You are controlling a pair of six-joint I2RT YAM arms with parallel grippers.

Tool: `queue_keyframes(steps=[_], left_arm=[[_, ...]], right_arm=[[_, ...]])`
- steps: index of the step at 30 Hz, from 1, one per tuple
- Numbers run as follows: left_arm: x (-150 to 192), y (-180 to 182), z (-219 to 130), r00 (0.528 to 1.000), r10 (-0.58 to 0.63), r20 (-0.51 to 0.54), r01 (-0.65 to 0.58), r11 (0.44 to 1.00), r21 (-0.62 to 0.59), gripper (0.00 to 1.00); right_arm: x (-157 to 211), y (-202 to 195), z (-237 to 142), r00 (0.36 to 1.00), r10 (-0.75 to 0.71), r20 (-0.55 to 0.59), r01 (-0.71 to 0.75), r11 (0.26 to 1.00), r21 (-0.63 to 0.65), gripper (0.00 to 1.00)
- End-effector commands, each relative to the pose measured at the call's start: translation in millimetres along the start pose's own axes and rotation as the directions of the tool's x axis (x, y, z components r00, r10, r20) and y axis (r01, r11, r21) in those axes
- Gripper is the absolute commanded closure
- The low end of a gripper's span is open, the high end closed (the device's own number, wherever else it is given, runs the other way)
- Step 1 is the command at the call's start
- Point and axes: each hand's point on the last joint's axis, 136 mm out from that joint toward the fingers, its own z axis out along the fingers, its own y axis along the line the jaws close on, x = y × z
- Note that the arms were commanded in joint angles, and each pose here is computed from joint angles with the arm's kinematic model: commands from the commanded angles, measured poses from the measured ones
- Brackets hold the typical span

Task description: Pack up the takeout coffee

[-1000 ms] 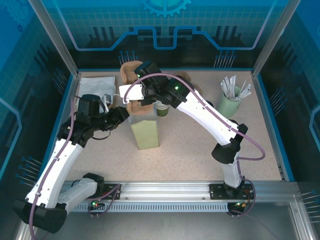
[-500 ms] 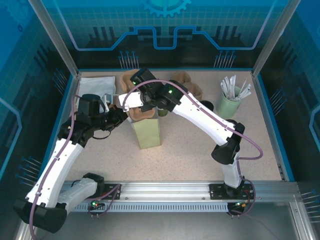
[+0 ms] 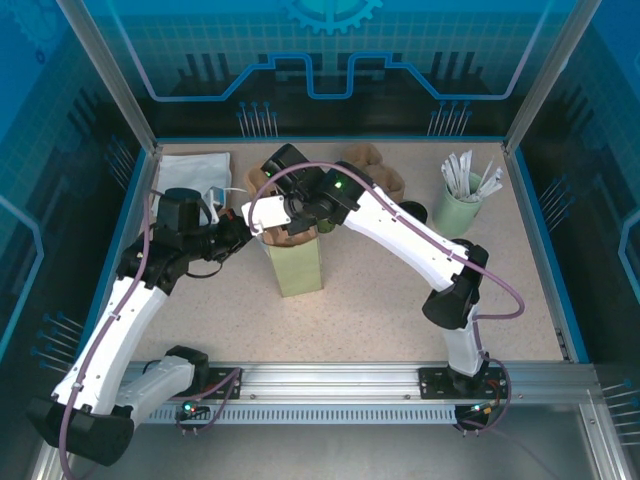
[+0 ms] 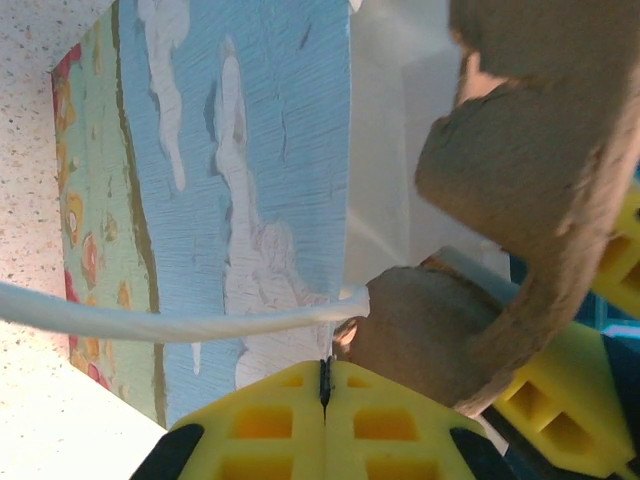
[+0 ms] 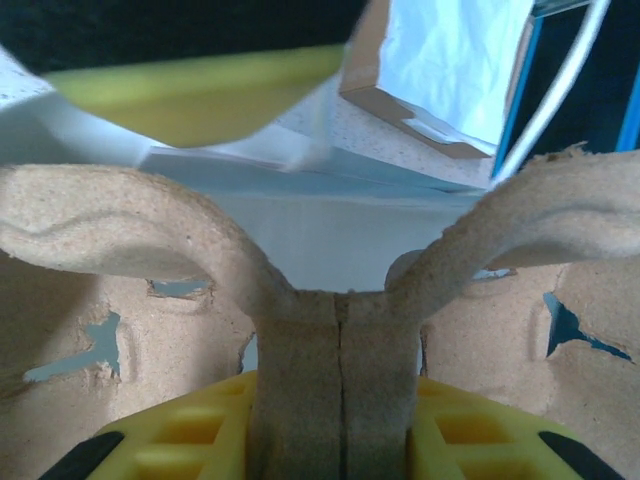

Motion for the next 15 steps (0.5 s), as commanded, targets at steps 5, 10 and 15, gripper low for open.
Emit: queue_keyframes(steps=[5, 10, 15], left_arm=[[4, -5, -4, 1.0, 0.014, -0.02, -0.013, 0.999, 0.034, 1.0], [6, -8, -6, 1.0, 0.014, -0.025, -0.013, 0.999, 0.047, 1.0], [8, -8, -8, 1.0, 0.015, -0.027, -0.014, 0.998, 0.054, 1.0]], right_arm=[[5, 31, 15, 0.995, 0.094, -0.033, -0.098, 0.982, -0.159, 0.68], [11, 36, 19, 0.989, 0.133, -0.069, -0.144, 0.974, -0.176, 0.68], [21, 38, 19, 0.98, 0.169, -0.103, -0.187, 0.963, -0.194, 0.68]])
